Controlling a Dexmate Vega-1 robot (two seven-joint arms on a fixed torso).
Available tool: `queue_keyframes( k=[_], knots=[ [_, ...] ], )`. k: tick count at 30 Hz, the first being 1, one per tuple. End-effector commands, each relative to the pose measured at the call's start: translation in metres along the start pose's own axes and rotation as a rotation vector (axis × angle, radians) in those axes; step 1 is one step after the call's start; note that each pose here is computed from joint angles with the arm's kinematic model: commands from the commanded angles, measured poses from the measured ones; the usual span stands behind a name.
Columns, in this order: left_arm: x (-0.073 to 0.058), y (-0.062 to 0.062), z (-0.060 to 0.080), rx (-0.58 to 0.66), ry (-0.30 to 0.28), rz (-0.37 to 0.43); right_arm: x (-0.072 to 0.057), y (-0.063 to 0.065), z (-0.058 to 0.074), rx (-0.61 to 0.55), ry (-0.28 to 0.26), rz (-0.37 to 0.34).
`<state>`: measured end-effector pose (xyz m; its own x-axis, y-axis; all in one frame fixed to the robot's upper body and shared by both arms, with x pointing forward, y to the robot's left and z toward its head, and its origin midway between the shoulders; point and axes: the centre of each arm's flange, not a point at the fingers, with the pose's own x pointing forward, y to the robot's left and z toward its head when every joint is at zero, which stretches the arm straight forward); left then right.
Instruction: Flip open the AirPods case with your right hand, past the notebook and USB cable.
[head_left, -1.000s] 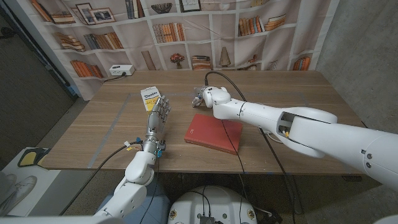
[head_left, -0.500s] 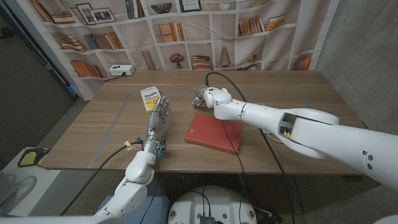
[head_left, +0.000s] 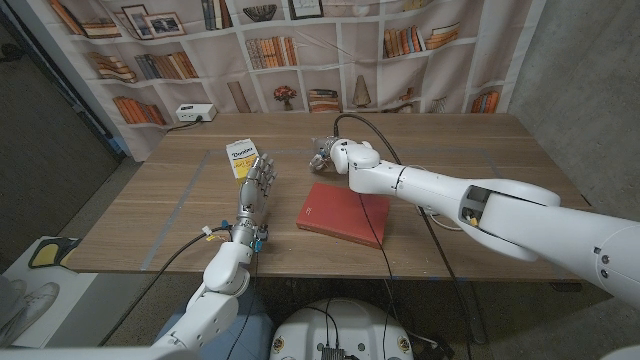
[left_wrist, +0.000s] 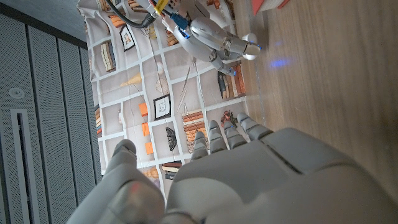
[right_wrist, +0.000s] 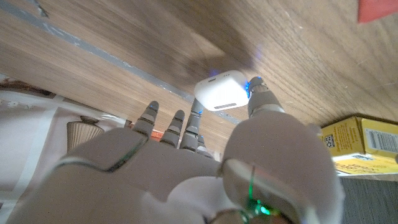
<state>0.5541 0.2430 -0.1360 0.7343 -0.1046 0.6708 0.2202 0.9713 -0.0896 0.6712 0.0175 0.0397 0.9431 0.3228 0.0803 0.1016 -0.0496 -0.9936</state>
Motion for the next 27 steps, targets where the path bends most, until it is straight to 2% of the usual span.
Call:
queue_keyframes(
  k=[1,17,27],
  knots=[
    [0.003,-0.005,0.0,-0.001,-0.003,-0.007,-0.018,-0.017,-0.005,0.04,-0.028,-0.059],
    [0.007,-0.015,0.004,0.005,-0.007,-0.023,-0.048,-0.042,-0.022,0.186,-0.115,-0.124],
    [0.008,-0.02,0.007,0.0,-0.011,-0.03,-0.063,-0.054,-0.032,0.254,-0.168,-0.125]
  ],
)
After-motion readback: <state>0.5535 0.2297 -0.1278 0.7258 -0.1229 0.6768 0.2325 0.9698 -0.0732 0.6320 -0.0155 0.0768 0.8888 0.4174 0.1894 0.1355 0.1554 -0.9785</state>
